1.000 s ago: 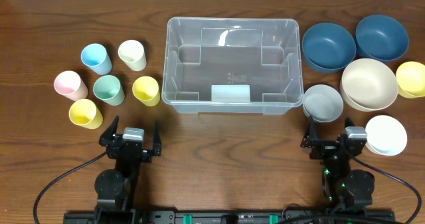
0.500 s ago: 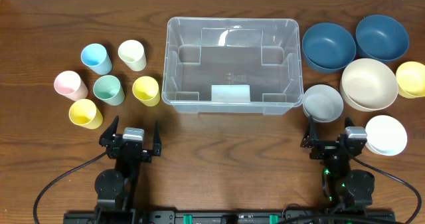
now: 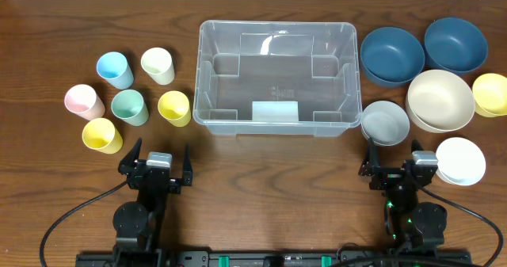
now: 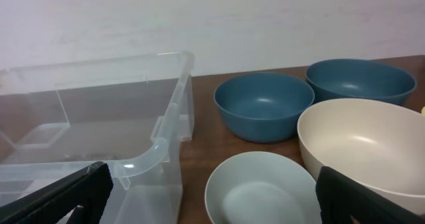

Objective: Pack container

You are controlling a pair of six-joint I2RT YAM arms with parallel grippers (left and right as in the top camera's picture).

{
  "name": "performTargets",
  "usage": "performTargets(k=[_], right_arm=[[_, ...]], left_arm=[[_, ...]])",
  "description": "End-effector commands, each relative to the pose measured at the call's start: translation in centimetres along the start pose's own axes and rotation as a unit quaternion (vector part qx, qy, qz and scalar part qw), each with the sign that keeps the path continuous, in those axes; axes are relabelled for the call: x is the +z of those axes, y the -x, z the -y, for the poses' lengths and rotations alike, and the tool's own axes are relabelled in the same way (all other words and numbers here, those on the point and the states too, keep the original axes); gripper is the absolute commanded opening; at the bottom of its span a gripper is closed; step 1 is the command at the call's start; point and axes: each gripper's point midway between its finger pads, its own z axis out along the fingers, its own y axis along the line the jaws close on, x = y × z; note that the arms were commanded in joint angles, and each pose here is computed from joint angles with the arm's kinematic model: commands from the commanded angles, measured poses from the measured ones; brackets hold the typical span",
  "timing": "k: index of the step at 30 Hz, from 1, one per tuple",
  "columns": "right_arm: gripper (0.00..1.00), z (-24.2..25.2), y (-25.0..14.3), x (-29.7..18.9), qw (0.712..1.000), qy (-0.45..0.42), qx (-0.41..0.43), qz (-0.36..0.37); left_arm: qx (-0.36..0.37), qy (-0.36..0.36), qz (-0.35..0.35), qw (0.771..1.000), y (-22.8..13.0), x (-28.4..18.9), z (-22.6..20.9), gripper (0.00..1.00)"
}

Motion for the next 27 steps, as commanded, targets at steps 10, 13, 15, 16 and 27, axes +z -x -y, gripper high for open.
performTargets(k=[10,13,15,16,27], right_arm=[[0.99,-3.0,4.0,-1.1,0.997,0.071,-0.004,0.007],[0.99,-3.5,7.8,-1.6,0.997,0.069,-0.030,0.007],[0.99,-4.0,11.2,-1.5,0.997,0.065,-0.046,-0.001],[0.99,-4.2,12.6,-1.3,0.997,0.063,-0.051,-0.009],[0.99,-0.2,20.2,8.8,0.952,-0.048,-0.011,-0.301]], left_arm=[[0.000,-0.009,-0.022,1.000,-1.5,0.1,0.4,0.98],[0.000,-0.009,-0.022,1.000,-1.5,0.1,0.4,0.98],[0.000,-0.009,-0.022,1.000,-1.5,0.1,0.4,0.98],[0.000,-0.009,-0.022,1.000,-1.5,0.1,0.4,0.98],[0.000,-0.009,-0.022,1.000,-1.5,0.1,0.4,0.98]])
